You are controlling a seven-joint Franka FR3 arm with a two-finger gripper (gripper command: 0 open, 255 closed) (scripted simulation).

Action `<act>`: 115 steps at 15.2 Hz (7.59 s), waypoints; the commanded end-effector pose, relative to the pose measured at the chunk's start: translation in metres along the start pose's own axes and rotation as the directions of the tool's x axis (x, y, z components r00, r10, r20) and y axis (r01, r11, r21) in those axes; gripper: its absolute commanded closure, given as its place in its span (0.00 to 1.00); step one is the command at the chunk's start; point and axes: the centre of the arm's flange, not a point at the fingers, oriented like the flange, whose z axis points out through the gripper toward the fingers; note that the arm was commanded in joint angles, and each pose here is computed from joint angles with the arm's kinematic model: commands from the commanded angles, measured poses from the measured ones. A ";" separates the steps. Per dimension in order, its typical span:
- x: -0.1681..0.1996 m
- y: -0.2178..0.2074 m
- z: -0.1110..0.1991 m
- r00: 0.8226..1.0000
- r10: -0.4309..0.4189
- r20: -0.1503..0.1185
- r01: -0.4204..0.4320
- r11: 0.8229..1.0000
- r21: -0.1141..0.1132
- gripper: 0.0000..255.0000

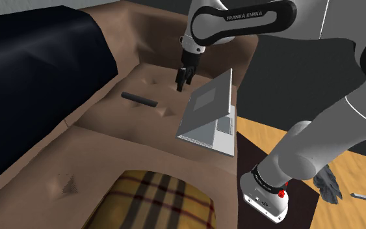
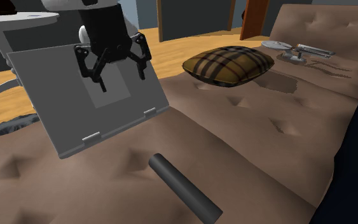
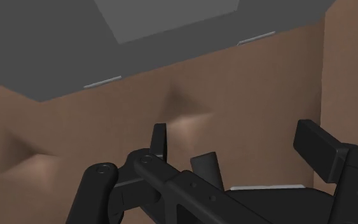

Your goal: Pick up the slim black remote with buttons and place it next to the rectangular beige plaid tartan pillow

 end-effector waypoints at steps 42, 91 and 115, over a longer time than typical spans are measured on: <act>0.194 -0.023 0.148 0.987 -0.159 0.001 0.159 0.987 -0.026 1.00; 0.158 -0.159 -0.045 0.987 -0.159 0.001 0.159 0.987 -0.026 1.00; 0.077 -0.463 -0.011 0.987 -0.159 0.001 0.159 0.987 -0.026 1.00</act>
